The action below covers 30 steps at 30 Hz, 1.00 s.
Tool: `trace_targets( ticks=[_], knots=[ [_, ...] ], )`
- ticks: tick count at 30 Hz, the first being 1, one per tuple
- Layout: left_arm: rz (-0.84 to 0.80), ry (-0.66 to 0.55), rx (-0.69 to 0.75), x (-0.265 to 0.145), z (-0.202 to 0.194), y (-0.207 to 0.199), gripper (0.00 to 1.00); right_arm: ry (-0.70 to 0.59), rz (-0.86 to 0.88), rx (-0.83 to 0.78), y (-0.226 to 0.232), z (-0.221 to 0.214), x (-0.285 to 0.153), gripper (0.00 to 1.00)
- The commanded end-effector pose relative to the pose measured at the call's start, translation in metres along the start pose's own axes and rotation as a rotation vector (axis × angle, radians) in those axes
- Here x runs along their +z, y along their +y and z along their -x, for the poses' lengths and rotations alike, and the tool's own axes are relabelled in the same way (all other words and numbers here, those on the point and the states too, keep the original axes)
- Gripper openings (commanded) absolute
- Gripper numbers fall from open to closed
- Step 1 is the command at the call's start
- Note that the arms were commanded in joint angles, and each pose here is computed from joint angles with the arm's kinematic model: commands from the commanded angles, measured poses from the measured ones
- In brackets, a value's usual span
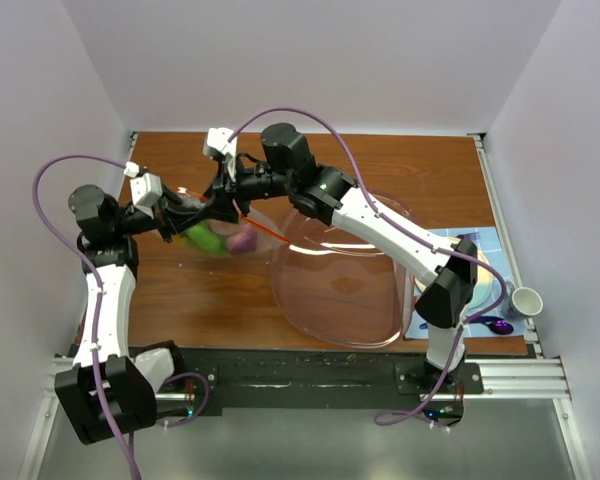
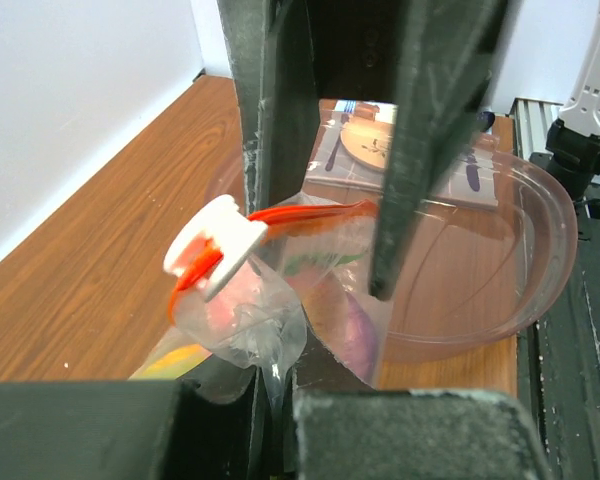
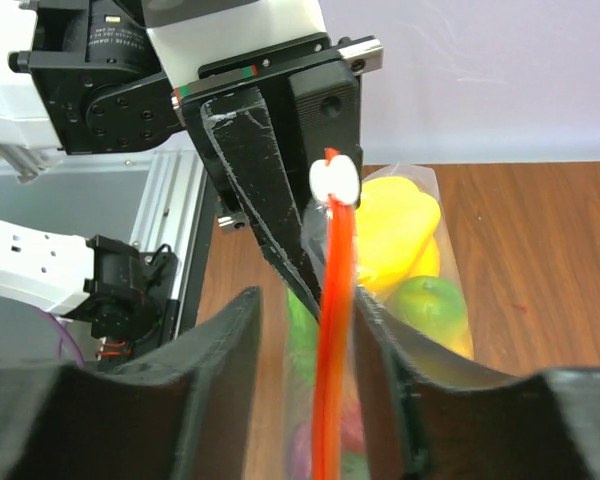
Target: Open the zip-top bag and remove the fake food
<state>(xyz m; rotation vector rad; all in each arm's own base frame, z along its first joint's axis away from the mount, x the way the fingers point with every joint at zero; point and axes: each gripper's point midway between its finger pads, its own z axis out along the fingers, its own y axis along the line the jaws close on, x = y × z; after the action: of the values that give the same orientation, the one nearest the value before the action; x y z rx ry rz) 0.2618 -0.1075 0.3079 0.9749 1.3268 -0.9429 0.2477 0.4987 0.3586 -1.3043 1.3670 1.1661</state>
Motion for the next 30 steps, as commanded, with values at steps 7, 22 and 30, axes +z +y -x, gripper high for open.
trace_targets(
  ticks=[7,22,30],
  knots=[
    [-0.184,0.025,0.074,-0.005,0.011,-0.046,0.04,-0.049,-0.003,-0.057,0.006,0.027,-0.015,0.00],
    [-0.170,0.007,0.046,-0.006,0.031,-0.033,0.79,-0.059,-0.002,-0.047,0.006,0.034,-0.017,0.00],
    [-0.167,0.032,-0.011,-0.008,0.010,-0.033,0.43,-0.060,-0.018,-0.060,0.006,0.040,-0.022,0.00]
  ],
)
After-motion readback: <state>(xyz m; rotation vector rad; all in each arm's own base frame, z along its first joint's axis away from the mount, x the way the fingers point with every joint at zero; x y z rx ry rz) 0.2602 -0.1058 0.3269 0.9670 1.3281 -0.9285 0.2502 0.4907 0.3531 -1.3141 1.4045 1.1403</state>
